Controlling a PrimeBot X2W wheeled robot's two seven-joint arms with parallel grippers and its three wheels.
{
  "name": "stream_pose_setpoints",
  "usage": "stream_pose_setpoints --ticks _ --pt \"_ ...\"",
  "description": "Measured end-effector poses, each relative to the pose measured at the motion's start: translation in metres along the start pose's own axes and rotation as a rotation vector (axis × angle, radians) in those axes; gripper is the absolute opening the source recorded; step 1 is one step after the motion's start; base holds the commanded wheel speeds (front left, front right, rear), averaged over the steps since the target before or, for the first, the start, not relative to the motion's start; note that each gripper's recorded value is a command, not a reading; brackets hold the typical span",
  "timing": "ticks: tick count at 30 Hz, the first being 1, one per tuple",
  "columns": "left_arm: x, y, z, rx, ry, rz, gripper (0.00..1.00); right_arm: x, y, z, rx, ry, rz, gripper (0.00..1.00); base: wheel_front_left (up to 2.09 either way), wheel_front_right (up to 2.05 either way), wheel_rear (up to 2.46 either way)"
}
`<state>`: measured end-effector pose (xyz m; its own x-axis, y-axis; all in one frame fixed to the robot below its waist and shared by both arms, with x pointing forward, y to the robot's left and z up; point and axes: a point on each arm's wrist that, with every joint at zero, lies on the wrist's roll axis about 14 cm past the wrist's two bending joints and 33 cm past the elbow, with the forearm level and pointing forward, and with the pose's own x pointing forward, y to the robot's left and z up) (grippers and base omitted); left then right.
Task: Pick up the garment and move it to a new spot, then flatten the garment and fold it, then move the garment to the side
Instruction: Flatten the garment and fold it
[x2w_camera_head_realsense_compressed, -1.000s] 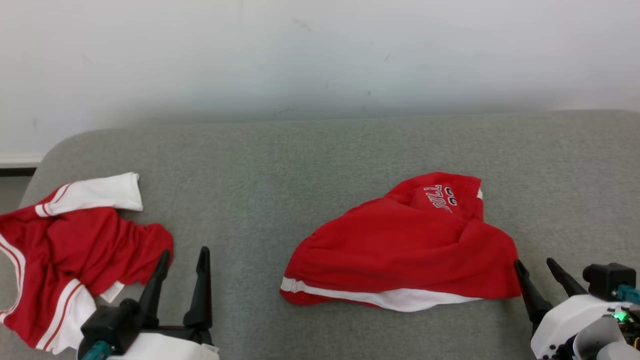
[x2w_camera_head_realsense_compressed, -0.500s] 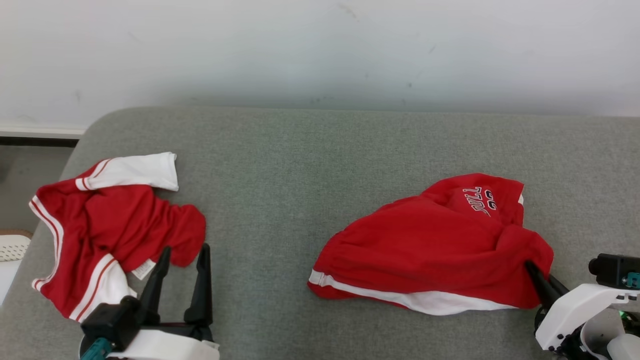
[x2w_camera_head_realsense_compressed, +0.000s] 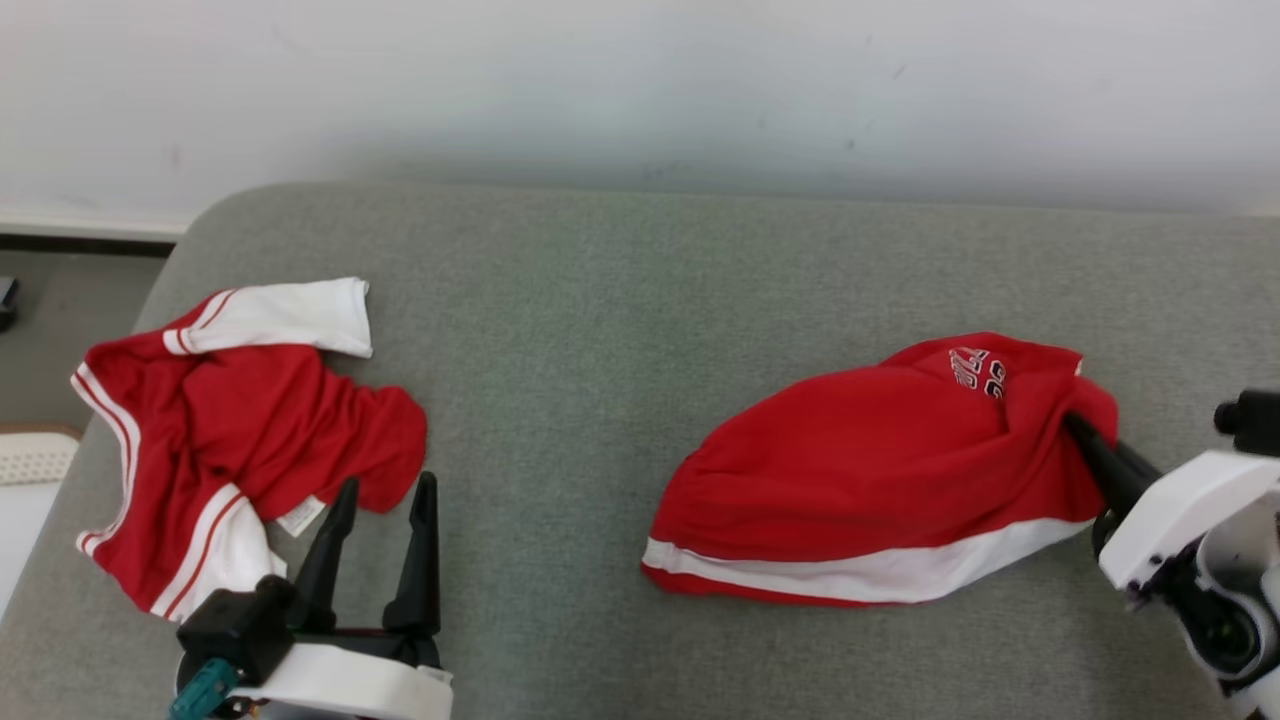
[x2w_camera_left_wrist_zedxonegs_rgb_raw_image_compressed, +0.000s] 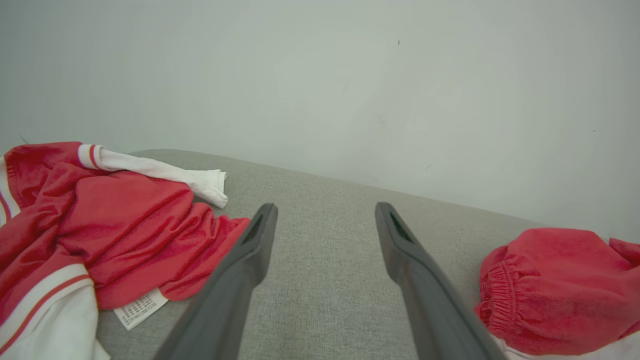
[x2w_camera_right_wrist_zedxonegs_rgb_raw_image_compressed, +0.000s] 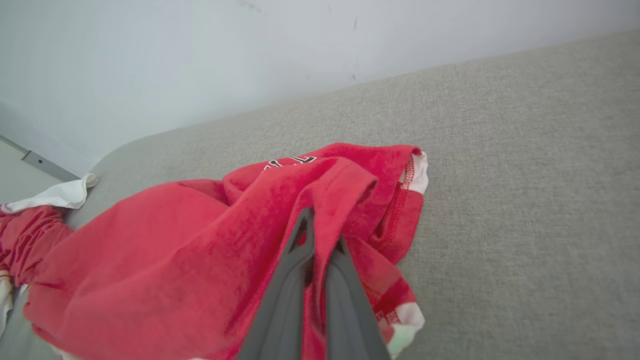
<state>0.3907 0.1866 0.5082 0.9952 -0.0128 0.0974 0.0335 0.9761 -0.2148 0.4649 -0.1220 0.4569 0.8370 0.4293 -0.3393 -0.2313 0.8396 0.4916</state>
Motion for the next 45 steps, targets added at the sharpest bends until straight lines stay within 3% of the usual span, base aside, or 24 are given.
stream_pose_setpoints --ticks 6,7,9,10,11,18,26,29,36,45 --pt "0.002 0.012 -0.010 0.000 0.028 0.034 1.00 0.031 -0.023 0.006 0.004 0.079 -0.058 0.00 0.00 0.00 0.00" --pt "0.002 0.014 -0.011 0.000 0.030 0.041 1.00 0.035 -0.028 0.002 0.008 0.102 -0.072 0.09 0.00 0.00 0.00" --pt "0.003 0.018 -0.012 0.002 0.034 0.052 1.00 0.042 -0.036 -0.007 0.002 0.151 -0.100 0.38 0.00 0.00 0.00" --pt "0.002 0.020 -0.013 0.003 0.037 0.058 1.00 0.045 -0.038 -0.010 0.000 0.162 -0.104 0.73 0.00 0.00 0.00" --pt "0.001 0.022 -0.014 0.003 0.042 0.067 1.00 0.050 -0.034 -0.009 0.005 0.157 -0.100 1.00 0.00 0.00 0.00" --pt "0.005 0.010 -0.003 -0.002 0.004 0.028 1.00 0.035 -0.023 0.006 -0.036 0.105 -0.083 1.00 0.00 0.00 0.00" --pt "0.008 -0.016 0.005 -0.002 -0.023 -0.048 1.00 -0.023 -0.049 0.014 -0.092 0.061 -0.159 1.00 0.00 0.00 0.00" --pt "0.011 -0.025 0.009 -0.007 -0.036 -0.073 1.00 -0.045 -0.056 0.025 -0.130 -0.017 -0.182 1.00 0.00 0.00 0.00" --pt "0.010 -0.032 0.014 -0.012 -0.051 -0.092 1.00 -0.078 -0.028 0.016 -0.107 -0.196 -0.118 1.00 0.00 0.00 0.00" --pt "0.004 -0.036 0.024 -0.011 -0.077 -0.098 1.00 -0.125 -0.027 0.016 -0.166 -0.472 -0.174 1.00 0.00 0.00 0.00"
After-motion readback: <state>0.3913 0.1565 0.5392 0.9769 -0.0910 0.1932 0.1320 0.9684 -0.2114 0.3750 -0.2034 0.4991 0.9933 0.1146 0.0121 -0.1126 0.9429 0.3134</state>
